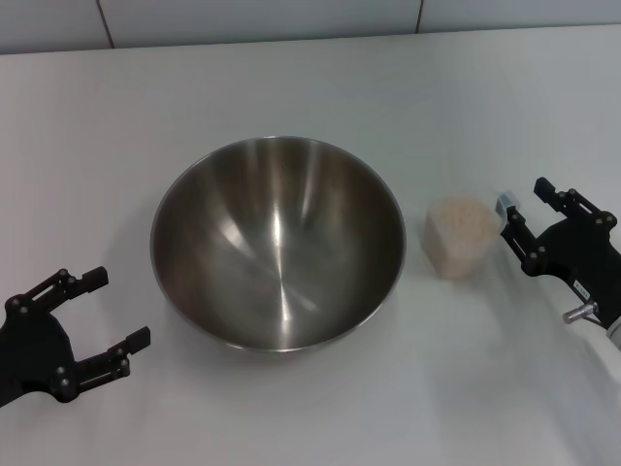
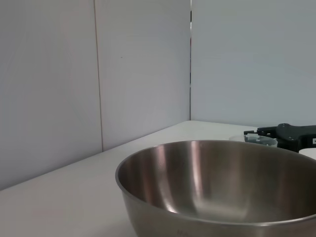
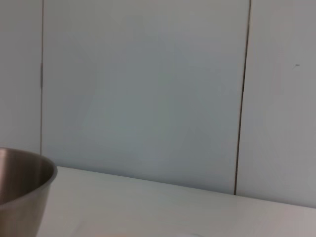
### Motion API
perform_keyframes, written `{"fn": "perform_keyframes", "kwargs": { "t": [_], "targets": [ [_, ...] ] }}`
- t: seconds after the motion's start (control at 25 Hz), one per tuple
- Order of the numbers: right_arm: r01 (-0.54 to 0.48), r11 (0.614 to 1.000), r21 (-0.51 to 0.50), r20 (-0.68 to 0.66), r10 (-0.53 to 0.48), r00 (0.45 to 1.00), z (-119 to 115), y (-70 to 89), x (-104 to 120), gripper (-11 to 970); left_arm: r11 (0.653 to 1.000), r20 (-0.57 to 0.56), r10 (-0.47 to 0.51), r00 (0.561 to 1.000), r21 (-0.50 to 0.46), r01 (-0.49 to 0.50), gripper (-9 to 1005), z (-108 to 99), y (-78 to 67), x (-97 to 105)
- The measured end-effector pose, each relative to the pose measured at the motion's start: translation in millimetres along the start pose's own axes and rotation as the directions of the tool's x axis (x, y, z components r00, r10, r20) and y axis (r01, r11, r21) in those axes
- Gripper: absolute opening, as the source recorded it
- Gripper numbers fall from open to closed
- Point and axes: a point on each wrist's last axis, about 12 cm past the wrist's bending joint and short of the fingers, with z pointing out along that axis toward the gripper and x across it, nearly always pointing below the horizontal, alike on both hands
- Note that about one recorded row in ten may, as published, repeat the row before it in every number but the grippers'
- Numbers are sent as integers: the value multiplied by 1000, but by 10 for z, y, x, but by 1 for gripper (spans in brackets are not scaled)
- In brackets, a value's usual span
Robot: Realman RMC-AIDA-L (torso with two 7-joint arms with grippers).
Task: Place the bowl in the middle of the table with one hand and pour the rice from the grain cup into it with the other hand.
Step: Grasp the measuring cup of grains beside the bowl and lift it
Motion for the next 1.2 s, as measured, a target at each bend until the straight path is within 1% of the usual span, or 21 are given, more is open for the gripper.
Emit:
{"fn": "perform_keyframes", "kwargs": {
  "t": [0.04, 0.12, 0.36, 0.56, 0.72, 0.84, 1.08, 1.2],
  "targets": [
    [-1, 1000, 0, 0, 1, 1000, -1, 1, 1, 738, 1000, 0, 0, 1000, 0, 0, 862, 0, 0, 0],
    [-2, 1000, 0, 0, 2, 1000, -1, 7, 1, 509, 1000, 1, 0, 1000, 1, 0, 862, 1, 0, -1],
    [-3, 1000, -2, 3, 3, 1000, 12, 12, -5, 303, 1000, 2, 0, 1000, 2, 0, 862, 3, -1, -3],
    [-1, 1000, -5, 5, 2, 1000, 28, 13, -13, 66, 1000, 1, -2, 1000, 0, 2, 862, 5, -4, 1],
    [-3, 1000, -1, 11, 3, 1000, 31, 8, -21, 46, 1000, 2, -3, 1000, 1, 3, 862, 4, -7, 1],
    [-5, 1000, 3, 40, 5, 999, 36, 3, -57, 31, 1000, 2, -2, 1000, 1, 2, 862, 6, -5, -1],
    [2, 1000, -3, 196, -2, 981, 93, -22, -269, 12, 1000, 4, -1, 1000, 3, 1, 862, 13, -2, -6],
    [38, 999, -16, 291, -32, 956, 183, 11, -420, 13, 1000, 4, -2, 1000, 7, 2, 862, 19, -8, -5]
  ]
}}
